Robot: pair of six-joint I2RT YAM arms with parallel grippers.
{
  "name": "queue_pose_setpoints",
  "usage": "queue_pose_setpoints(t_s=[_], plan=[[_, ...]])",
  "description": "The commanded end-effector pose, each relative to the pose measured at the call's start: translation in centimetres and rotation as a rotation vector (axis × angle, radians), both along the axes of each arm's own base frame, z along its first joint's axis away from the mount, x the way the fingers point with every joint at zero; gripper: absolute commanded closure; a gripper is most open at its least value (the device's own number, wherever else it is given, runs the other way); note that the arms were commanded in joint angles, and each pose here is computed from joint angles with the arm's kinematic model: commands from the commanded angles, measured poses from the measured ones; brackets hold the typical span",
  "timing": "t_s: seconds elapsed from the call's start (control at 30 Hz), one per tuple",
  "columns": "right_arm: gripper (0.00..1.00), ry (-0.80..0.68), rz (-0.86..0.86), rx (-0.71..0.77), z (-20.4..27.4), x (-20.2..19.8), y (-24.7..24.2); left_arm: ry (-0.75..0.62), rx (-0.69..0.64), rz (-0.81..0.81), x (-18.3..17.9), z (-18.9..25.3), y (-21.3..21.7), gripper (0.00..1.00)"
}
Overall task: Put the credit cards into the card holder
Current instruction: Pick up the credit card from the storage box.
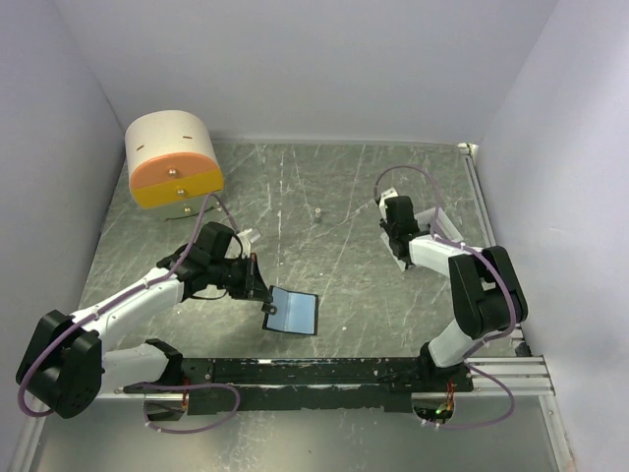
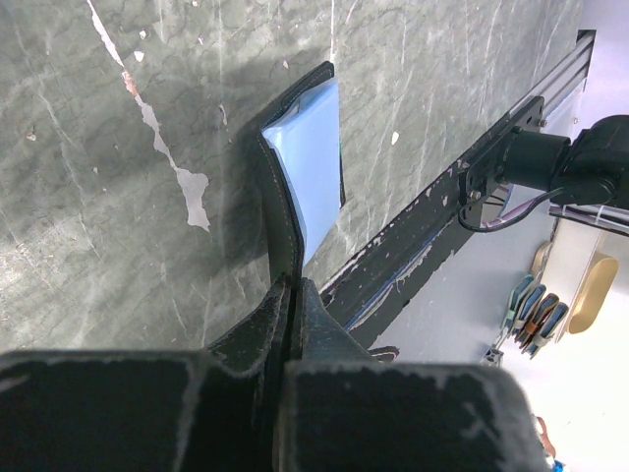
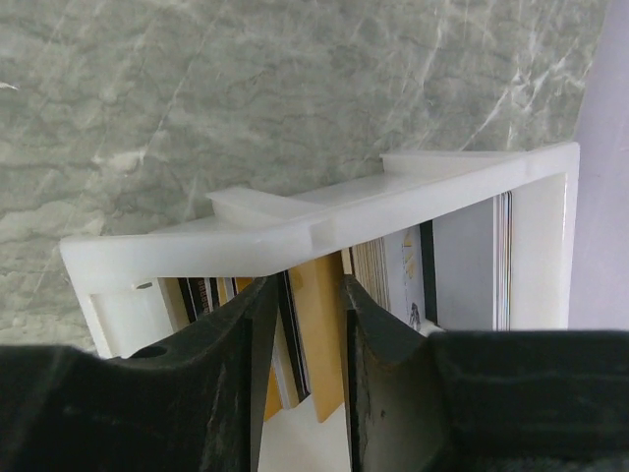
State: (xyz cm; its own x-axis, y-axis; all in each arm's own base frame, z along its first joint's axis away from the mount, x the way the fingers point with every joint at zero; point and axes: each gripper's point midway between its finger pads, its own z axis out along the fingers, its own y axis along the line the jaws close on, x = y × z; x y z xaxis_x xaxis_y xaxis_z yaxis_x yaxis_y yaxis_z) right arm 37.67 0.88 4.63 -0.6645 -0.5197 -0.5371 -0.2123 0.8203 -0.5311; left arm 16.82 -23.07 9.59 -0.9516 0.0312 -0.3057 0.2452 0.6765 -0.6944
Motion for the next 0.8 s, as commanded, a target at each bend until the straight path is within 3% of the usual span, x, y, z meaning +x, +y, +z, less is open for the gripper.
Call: queue_pose_setpoints(t_s=[0.0,0.17,0.33,0.4,0.5,0.6,0.7,0.77], plan=[[0.68,-0.021,-0.060,-0.089,-0.5,-0.1,-1.4,-0.023,-0.043,-0.016,0.1,0.8,-0.4,0.93],[0.70,-0.028,-0.092,-0.172,-0.8,-0.1,-2.6,-0.027,-0.043,-0.018,0.2,0.9,-0.5,0.93],[0.91,-0.062,-0.104,-0.178,0.5,0.4,-2.7,-0.028,-0.046,-0.016,0.1,0.9,-0.4,0.93],[0.95,-0.074,-0.088,-0.154,1.2,0.7,-2.1,-0.026,-0.046,-0.017,0.1,0.9,-0.5,0.93],[0.94,-0.070,-0.070,-0.110,1.7,0.6,-1.3,-0.025,-0.043,-0.019,0.2,0.9,-0.5,0.93],[0.85,-0.046,-0.051,-0.058,1.3,0.2,-0.5,-0.026,-0.044,-0.019,0.2,0.9,-0.5,0.93],[1.00,-0.029,-0.044,-0.055,0.8,-0.3,-0.5,-0.027,-0.046,-0.020,0.2,0.9,-0.5,0.93],[1.00,-0.018,-0.042,-0.059,0.7,-0.4,-0.5,-0.023,-0.045,-0.022,0.1,0.8,-0.5,0.93]])
